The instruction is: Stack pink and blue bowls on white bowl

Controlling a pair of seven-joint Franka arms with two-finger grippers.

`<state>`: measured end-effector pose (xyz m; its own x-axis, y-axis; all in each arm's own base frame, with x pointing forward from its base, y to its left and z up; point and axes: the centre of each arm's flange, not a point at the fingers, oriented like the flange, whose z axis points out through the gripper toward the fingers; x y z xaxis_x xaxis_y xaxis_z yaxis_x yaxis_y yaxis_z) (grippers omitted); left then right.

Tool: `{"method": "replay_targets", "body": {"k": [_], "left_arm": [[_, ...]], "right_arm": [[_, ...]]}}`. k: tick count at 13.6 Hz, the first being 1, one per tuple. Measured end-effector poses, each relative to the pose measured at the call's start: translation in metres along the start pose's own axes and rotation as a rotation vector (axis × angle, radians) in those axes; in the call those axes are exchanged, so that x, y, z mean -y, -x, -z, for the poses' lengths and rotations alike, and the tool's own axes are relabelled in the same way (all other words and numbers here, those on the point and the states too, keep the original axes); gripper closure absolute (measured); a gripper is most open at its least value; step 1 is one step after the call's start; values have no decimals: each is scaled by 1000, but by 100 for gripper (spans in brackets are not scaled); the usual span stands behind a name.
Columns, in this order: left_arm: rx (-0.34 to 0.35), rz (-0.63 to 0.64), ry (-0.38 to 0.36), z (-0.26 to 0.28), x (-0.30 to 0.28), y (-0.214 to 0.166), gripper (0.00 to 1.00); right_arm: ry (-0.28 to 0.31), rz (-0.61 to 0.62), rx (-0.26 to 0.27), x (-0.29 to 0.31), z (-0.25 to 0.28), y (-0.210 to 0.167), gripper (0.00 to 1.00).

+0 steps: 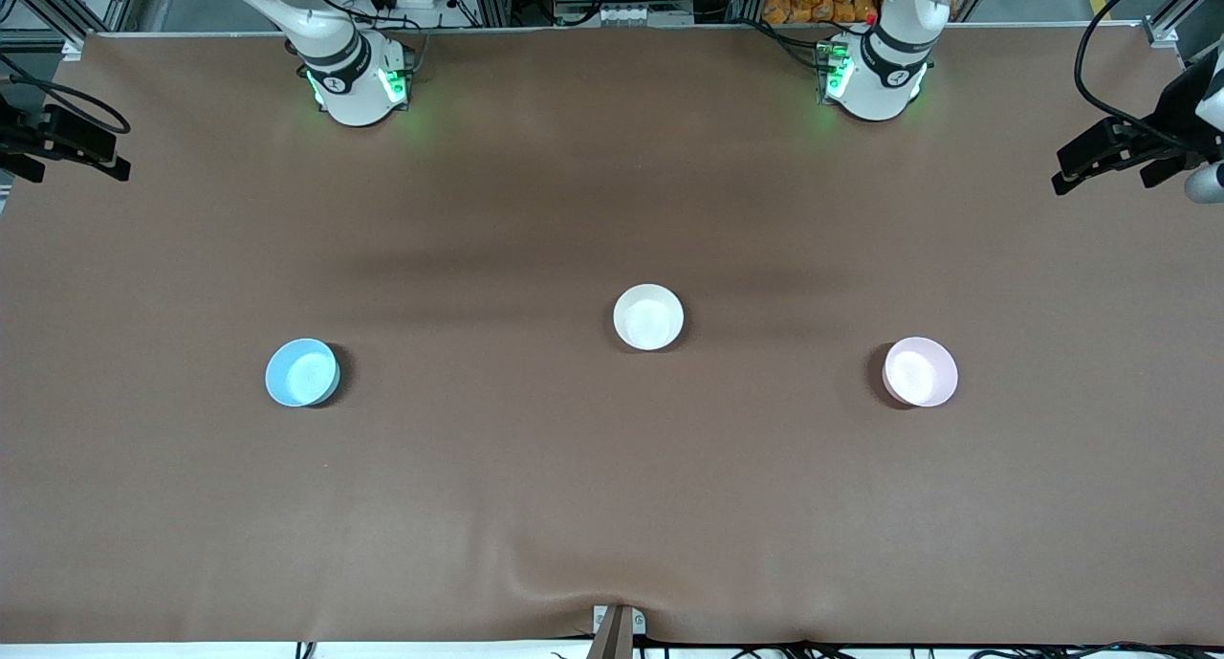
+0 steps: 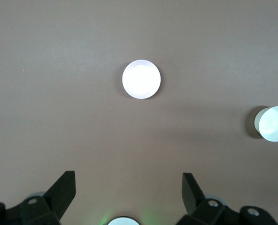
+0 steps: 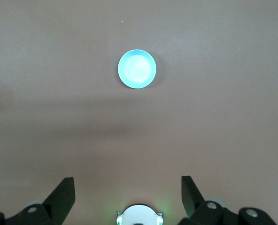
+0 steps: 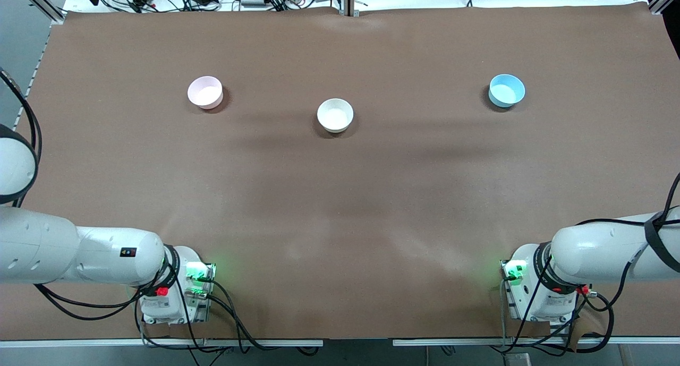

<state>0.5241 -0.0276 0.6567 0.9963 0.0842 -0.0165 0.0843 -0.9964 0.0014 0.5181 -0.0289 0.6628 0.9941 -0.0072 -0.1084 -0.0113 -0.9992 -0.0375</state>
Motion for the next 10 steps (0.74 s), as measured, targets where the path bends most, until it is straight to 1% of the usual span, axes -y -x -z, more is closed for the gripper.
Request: {"method": "replay_targets", "body": {"k": [5, 10], "left_arm": [[-19, -10, 2, 4, -2, -1, 0], [-19, -16, 2, 4, -2, -1, 0]], "right_arm": [[0, 0, 1, 0, 0, 0, 0], [0, 0, 2, 0, 0, 0, 0]]}}
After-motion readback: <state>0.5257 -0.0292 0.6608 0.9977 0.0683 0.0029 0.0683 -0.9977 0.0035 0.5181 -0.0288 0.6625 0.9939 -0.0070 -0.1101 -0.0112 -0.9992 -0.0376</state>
